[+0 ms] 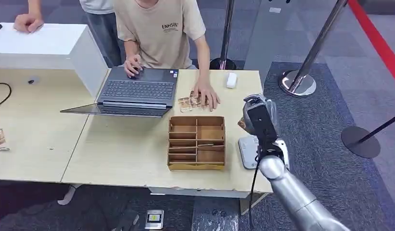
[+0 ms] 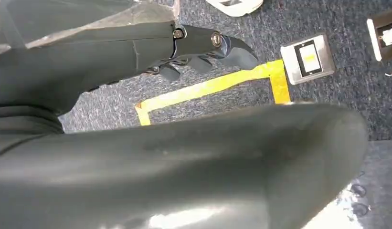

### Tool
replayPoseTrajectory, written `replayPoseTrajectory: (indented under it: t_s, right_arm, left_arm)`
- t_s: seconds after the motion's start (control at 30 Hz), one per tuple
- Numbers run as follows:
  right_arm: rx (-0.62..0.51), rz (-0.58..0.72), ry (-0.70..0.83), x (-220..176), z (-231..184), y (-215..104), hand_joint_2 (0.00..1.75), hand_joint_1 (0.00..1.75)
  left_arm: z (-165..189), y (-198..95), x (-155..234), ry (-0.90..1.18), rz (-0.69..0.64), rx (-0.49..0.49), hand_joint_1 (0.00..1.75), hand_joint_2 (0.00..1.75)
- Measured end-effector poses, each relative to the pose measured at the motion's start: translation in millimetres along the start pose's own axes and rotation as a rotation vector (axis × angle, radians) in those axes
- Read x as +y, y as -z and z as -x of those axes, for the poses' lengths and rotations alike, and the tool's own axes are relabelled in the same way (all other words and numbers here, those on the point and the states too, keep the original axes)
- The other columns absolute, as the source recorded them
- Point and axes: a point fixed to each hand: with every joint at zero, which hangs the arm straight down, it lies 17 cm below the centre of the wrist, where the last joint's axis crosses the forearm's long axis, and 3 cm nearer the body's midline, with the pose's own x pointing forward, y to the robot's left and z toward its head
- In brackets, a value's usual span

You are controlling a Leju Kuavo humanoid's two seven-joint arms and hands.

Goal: Pass the card to the sensor for recognition and then transmit it.

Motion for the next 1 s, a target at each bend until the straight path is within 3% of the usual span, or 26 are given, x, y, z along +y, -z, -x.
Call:
replayPoseTrajectory:
  t_s: [0.2,0.47,0.73,0.97,1.0]
  right_arm:
    - [-0.179,0.050,0.047,-23,-85,45,1.75,1.75]
    - [-0.381,0.050,-0.181,-18,-170,88,1.75,1.75]
    - [-0.492,-0.026,-0.518,25,-183,107,1.75,1.75]
    - [-0.589,-0.206,-0.775,90,-163,87,1.75,1.75]
    - [-0.588,-0.228,-0.776,96,-160,84,1.75,0.93]
  left_arm:
    - [-4,1,1,0.017,-0.009,0.006,0.00,0.00]
    - [-18,2,-4,0.037,0.000,-0.010,0.00,0.00]
    - [-29,3,-9,0.043,0.008,-0.030,0.00,0.00]
    - [-33,2,-12,0.045,0.013,-0.036,0.00,0.00]
    - [-33,2,-13,0.045,0.013,-0.037,0.00,0.00]
